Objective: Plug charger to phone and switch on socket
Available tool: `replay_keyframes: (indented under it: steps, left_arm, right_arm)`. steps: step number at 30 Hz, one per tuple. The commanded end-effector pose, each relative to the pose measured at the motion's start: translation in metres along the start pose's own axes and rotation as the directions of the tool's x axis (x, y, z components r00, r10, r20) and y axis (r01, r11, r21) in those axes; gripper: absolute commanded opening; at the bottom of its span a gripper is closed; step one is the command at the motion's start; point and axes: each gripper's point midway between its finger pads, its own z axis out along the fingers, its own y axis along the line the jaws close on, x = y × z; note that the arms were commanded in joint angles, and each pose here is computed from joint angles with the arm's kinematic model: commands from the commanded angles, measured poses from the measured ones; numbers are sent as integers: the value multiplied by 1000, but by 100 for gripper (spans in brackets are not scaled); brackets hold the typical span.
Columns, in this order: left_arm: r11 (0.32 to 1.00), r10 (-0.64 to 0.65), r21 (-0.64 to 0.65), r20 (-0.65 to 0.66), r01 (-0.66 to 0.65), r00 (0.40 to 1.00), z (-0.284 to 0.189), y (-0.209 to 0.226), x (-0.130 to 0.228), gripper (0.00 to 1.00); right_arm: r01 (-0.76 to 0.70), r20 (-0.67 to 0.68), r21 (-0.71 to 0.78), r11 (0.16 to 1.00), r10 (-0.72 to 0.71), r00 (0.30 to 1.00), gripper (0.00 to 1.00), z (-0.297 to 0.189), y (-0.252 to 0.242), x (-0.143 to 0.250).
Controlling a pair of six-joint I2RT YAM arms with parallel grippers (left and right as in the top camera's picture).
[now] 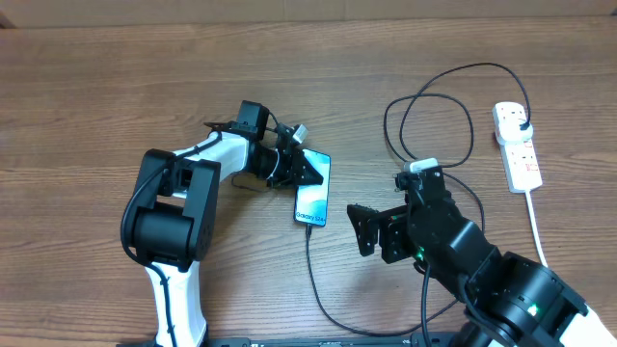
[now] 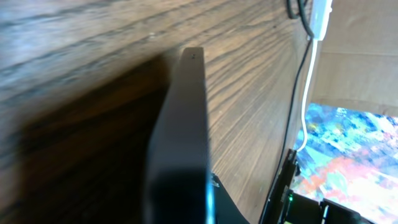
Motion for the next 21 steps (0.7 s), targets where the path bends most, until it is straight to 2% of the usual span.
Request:
replay_keyframes:
  steps: [1,9,12,21]
  left_arm:
    - [997,18,-78,15,-17,1000,1,11,-6,10]
    - [996,23,-82,16,-21,1000,3,12,-6,10]
    - [992,23,-123,16,-21,1000,5,20,-3,10]
    - [991,25,-129,5,-24,1000,11,24,5,15]
  right_arm:
    - [-41,16,-12,999,41,999,100,-4,3,-7]
    - [-41,15,-11,999,41,999,100,-4,3,-7]
    - [-40,12,-9,999,40,999,100,-4,2,-6]
    - [-35,-3,0,999,35,999,100,-4,0,-2]
